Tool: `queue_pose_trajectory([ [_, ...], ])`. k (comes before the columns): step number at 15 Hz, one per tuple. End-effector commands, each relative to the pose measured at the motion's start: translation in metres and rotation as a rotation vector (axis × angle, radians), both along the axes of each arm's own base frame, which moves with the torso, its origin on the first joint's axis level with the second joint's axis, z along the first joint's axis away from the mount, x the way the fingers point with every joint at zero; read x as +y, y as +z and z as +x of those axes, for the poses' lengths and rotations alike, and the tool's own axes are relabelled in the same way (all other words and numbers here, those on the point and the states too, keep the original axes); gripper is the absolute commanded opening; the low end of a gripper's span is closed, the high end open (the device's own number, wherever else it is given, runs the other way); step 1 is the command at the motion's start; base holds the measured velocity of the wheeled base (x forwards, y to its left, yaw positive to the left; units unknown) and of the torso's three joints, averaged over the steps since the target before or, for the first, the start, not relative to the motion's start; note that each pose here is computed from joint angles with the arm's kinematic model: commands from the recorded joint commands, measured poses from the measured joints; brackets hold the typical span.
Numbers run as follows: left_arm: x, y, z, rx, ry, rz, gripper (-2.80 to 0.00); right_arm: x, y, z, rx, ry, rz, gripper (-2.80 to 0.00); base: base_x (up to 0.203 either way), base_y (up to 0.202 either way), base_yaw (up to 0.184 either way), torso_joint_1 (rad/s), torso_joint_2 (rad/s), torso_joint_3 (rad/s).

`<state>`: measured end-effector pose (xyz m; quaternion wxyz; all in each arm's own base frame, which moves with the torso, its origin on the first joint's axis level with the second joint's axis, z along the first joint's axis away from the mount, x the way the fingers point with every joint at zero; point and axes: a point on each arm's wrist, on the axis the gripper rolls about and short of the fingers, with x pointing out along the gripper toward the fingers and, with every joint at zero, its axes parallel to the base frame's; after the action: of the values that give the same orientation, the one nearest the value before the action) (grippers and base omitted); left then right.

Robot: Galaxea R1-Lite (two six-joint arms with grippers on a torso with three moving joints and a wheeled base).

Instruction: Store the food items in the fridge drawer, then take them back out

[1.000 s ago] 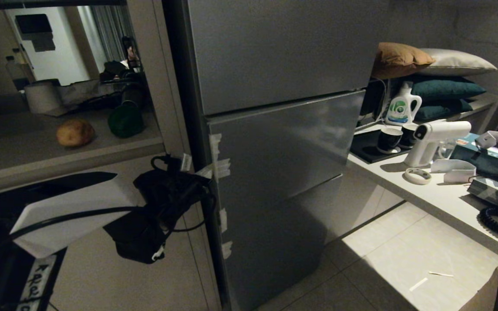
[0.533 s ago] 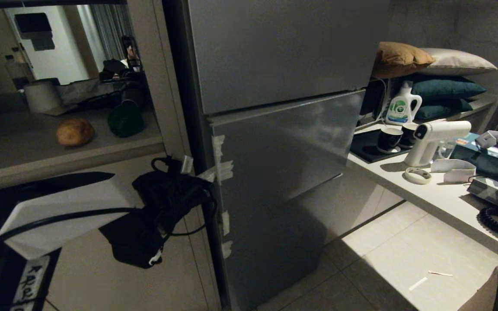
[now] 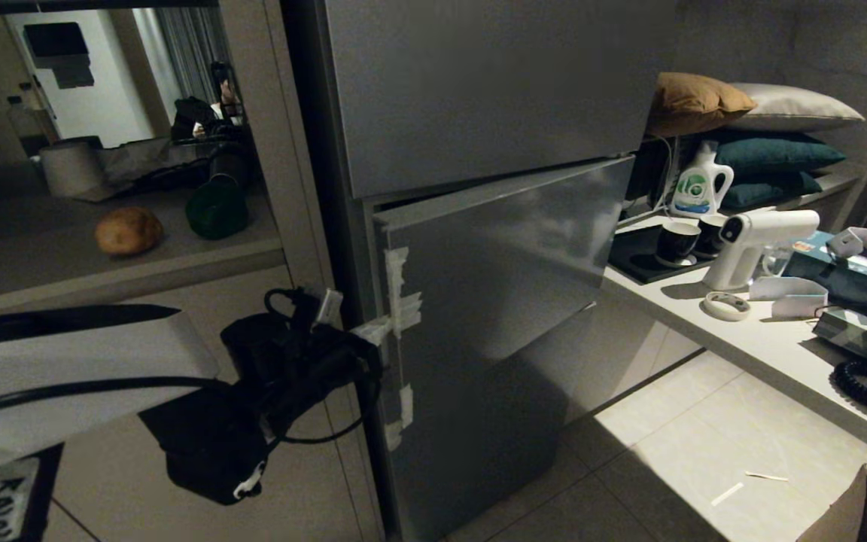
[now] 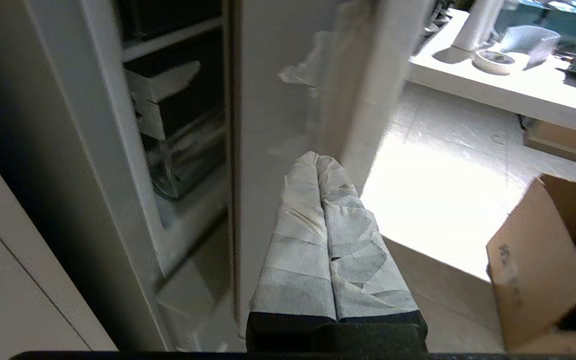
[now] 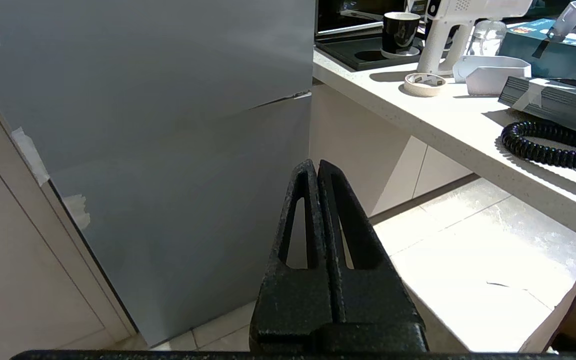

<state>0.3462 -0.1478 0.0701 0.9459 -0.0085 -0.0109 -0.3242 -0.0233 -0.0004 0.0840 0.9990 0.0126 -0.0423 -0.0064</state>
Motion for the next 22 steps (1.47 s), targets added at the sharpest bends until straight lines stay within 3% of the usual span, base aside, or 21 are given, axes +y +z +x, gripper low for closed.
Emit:
queue_pose_trajectory([
  [1,-0.01,0.012,-0.016,-0.018,-0.041,-0.009,-2.8,0.0,-0.008,0.002,0.029,0.0,0.0,-2.8,0.0,0.0,0.0,0.0,0.0,0.0],
  [6,-0.045,0.02,-0.048,-0.024,-0.167,-0.007,-2.8,0.0,-0.008,0.002,0.029,-0.001,0.0,-2.8,0.0,0.0,0.0,0.0,0.0,0.0],
  [11,-0.056,0.019,-0.068,-0.002,-0.21,0.007,-2.8,0.0,-0.008,0.003,0.031,0.0,0.0,-2.8,0.0,0.0,0.0,0.0,0.0,0.0],
  [14,-0.05,0.031,-0.073,-0.021,-0.131,-0.01,-2.8,0.0,-0.008,0.002,0.03,0.0,0.0,-2.8,0.0,0.0,0.0,0.0,0.0,0.0],
  [17,-0.031,0.069,-0.088,-0.1,-0.01,-0.075,-2.8,0.0,-0.008,0.003,0.031,0.0,0.0,-2.8,0.0,0.0,0.0,0.0,0.0,0.0],
  [19,-0.003,0.1,-0.096,-0.174,0.131,-0.135,-2.8,0.0,-0.008,0.003,0.031,0.001,-0.002,-2.8,0.0,0.0,0.0,0.0,0.0,0.0],
  [22,0.057,0.121,-0.11,-0.228,0.351,-0.168,-2.8,0.0,-0.008,0.003,0.031,0.0,-0.003,-2.8,0.0,0.0,0.0,0.0,0.0,0.0],
])
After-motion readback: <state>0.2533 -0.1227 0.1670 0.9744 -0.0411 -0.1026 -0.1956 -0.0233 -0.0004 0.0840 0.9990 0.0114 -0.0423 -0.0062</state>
